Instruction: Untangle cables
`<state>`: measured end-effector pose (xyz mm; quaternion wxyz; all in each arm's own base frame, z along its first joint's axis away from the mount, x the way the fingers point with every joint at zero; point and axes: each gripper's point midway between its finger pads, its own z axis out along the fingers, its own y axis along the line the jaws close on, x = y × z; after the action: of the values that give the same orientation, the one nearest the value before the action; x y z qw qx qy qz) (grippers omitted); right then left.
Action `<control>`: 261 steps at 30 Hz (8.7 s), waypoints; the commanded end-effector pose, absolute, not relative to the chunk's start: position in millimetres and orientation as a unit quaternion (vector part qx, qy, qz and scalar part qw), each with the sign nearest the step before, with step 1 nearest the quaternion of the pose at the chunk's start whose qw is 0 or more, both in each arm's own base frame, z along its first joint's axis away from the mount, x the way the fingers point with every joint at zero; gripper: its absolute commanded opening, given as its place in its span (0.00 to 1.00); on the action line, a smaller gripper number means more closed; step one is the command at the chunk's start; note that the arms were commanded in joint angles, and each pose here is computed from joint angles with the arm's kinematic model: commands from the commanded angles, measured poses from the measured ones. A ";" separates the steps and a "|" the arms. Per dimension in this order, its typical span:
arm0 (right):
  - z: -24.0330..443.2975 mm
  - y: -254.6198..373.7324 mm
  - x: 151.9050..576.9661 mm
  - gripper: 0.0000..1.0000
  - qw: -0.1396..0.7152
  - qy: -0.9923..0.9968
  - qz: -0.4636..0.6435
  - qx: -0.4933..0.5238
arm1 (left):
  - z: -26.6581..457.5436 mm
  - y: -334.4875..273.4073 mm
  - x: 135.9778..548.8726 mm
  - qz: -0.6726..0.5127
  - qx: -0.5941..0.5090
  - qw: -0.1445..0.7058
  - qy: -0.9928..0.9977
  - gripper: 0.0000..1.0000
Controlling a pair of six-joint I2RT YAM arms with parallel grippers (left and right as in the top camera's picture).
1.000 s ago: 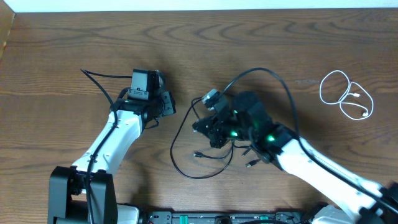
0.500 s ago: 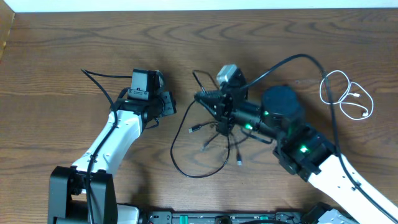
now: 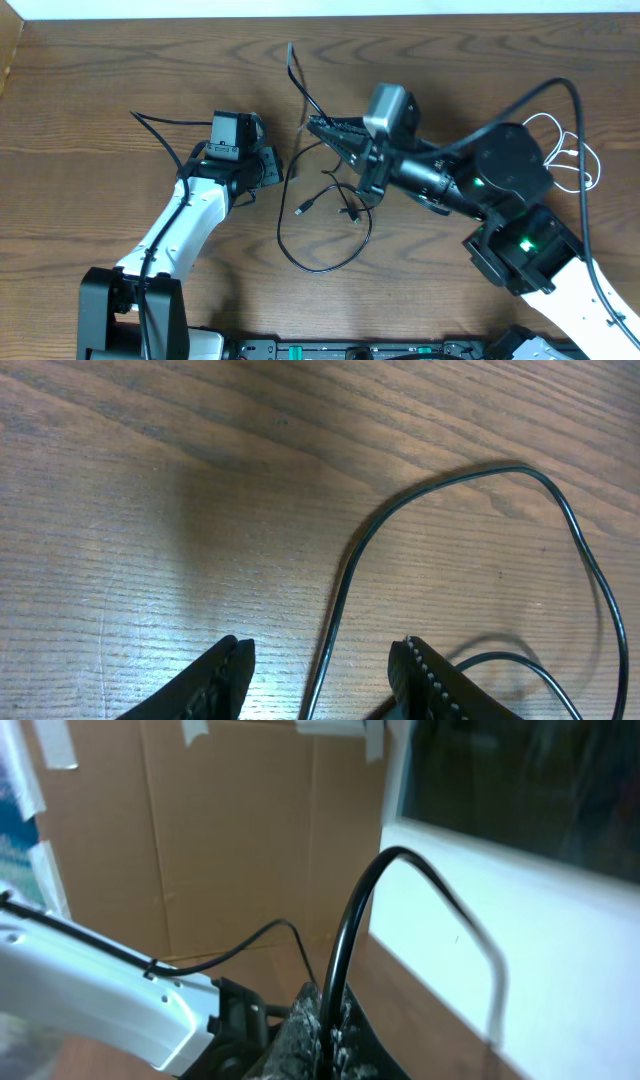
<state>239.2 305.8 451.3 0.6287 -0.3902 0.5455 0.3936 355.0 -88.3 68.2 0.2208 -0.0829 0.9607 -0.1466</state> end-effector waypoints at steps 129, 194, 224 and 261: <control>73.8 -66.9 406.2 0.81 0.220 0.953 0.172 0.117 | 70.4 -88.3 357.0 -0.148 -0.078 0.225 0.960 0.50; -13.1 0.4 369.8 0.14 0.190 0.969 0.116 0.108 | -4.5 -79.1 251.6 -0.123 -0.133 0.030 0.983 0.42; -3.6 173.3 354.9 0.52 0.197 0.960 0.200 0.011 | -1.1 -120.5 261.5 -0.130 -0.052 0.074 0.987 0.42; -11.2 208.8 325.8 0.99 0.187 0.969 0.161 -0.024 | -1.1 -129.8 260.5 -0.123 -0.029 0.083 0.989 0.44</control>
<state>349.2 207.5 10.2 0.2419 -0.0377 0.9583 0.1473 264.8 -133.0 4.4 0.0899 -0.0243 0.9868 -0.1322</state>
